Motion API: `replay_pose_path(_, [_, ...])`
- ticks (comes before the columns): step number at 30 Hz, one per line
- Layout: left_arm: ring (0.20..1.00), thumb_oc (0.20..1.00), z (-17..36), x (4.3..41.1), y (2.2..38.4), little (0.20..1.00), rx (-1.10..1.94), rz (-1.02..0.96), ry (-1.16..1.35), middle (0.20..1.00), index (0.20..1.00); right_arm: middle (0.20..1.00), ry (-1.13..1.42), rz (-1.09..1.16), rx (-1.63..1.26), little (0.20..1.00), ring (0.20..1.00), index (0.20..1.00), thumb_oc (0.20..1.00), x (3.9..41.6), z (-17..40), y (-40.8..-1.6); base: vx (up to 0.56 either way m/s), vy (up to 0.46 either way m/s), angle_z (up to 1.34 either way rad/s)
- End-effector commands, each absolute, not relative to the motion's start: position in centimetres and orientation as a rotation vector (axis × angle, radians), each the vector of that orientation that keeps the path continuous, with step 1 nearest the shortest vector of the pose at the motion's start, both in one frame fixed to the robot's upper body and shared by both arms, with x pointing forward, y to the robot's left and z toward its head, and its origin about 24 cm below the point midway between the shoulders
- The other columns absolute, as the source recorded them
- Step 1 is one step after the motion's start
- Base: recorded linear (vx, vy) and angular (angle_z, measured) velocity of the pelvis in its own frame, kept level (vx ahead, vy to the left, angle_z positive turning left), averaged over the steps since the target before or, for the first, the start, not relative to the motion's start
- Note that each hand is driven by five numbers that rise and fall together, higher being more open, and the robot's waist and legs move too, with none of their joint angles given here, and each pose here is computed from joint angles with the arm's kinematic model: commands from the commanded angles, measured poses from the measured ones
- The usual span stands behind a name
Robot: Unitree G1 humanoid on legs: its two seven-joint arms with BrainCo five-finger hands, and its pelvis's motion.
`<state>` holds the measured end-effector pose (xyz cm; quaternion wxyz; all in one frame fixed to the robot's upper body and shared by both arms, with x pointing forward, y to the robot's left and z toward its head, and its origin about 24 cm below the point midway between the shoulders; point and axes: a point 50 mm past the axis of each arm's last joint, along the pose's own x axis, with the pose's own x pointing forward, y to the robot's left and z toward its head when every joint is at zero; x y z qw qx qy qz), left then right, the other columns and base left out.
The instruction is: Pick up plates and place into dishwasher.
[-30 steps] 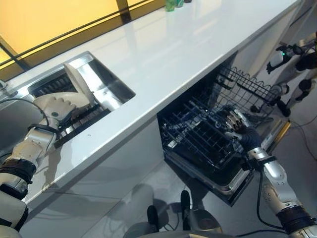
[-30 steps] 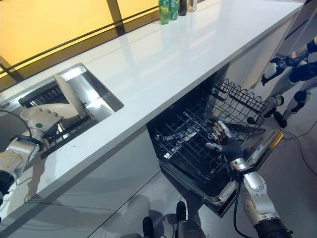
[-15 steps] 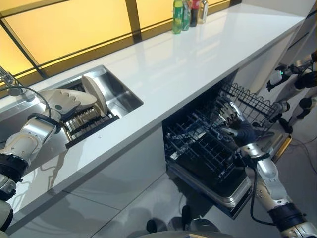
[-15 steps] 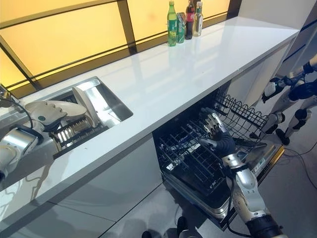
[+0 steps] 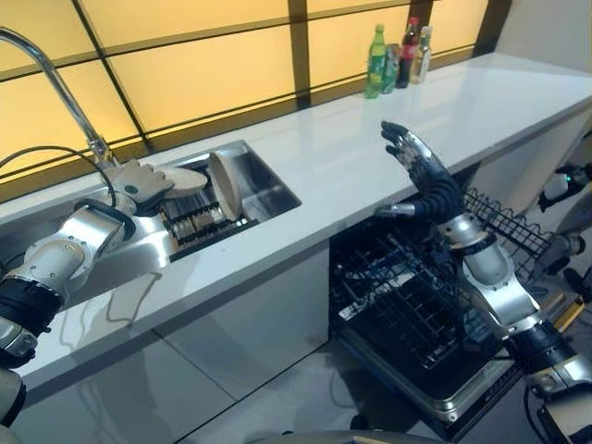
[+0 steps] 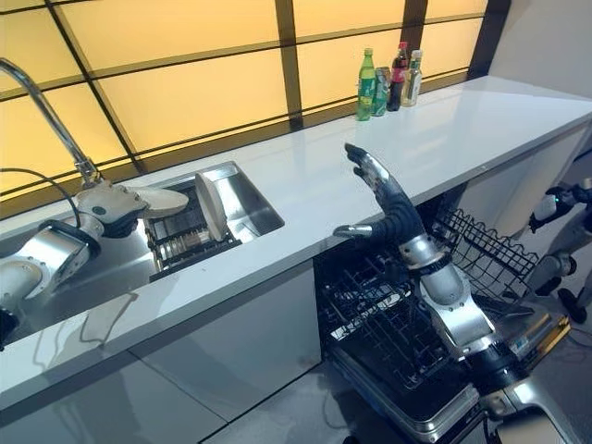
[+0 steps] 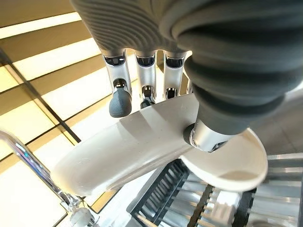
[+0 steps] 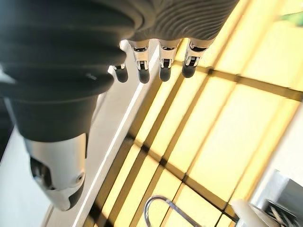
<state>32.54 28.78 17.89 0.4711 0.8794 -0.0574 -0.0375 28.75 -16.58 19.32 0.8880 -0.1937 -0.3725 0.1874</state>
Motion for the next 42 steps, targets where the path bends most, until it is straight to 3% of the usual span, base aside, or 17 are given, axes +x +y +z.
replay_pose_path(1, [0.200,0.200,25.7,33.1,26.9,0.200,2.079,0.150,-0.447,0.200,0.200,1.000,-1.067,0.371,-0.594,1.000,1.000,1.000,1.000,27.8,24.5,-14.9,0.00,-0.059,0.11])
replay_pose_path(6, [0.200,0.200,27.5,32.1,24.0,0.200,1.938,0.110,-0.650,0.200,0.200,1.000,-1.124,0.319,-0.947,1.000,1.000,1.000,1.000,28.5,26.5,-14.6,0.01,-0.045,0.15])
replay_pose_path(12, [0.200,0.200,28.6,30.8,20.7,0.200,1.781,-0.001,-0.856,0.200,0.200,1.000,-1.033,0.339,-1.154,1.000,1.000,1.000,1.000,30.1,27.1,-14.6,0.02,-0.031,0.08])
replay_pose_path(25, [0.200,0.200,29.1,29.1,15.4,0.200,1.471,-0.250,-1.078,0.200,0.200,1.000,-0.943,0.355,-1.224,1.000,1.000,1.000,1.000,33.0,26.4,-13.1,0.01,-0.006,0.04])
replay_pose_path(34, [0.200,0.200,29.3,28.7,14.0,0.200,1.324,-0.353,-1.118,0.200,0.200,1.000,-0.912,0.372,-1.271,1.000,1.000,1.000,1.000,33.9,25.8,-12.0,0.01,0.000,0.03])
replay_pose_path(35, [0.200,0.200,29.3,28.6,13.9,0.200,1.313,-0.360,-1.121,0.200,0.200,0.780,-0.916,0.368,-1.274,0.780,0.780,0.780,0.780,33.9,25.8,-12.0,0.00,0.000,0.00])
replay_pose_path(36, [0.200,0.200,29.3,28.5,13.7,0.200,1.290,-0.381,-1.123,0.200,0.200,0.501,-0.923,0.358,-1.278,0.501,0.501,0.501,0.501,34.0,25.9,-12.0,0.00,0.000,0.00])
replay_pose_path(37, [0.200,0.200,29.2,28.4,13.6,0.200,1.271,-0.403,-1.118,0.200,0.200,0.432,-0.929,0.352,-1.276,0.432,0.432,0.432,0.432,34.0,25.9,-12.0,0.00,0.000,0.00])
replay_pose_path(38, [0.200,0.200,29.2,28.3,13.4,0.200,1.260,-0.415,-1.122,0.200,0.200,0.247,-0.932,0.348,-1.278,0.247,0.247,0.247,0.247,34.0,25.9,-11.9,0.00,0.000,0.00])
replay_pose_path(39, [0.200,0.200,29.2,28.2,13.3,0.200,1.256,-0.422,-1.125,0.200,0.200,0.200,-0.934,0.348,-1.279,0.200,0.200,0.200,0.200,34.1,25.8,-11.9,0.00,0.000,0.00])
replay_pose_path(42, [0.200,0.200,29.3,28.0,13.2,0.200,1.236,-0.430,-1.141,0.200,0.200,0.200,-0.929,0.358,-1.288,0.200,0.200,0.200,0.200,34.0,25.6,-11.9,0.00,0.000,0.00])
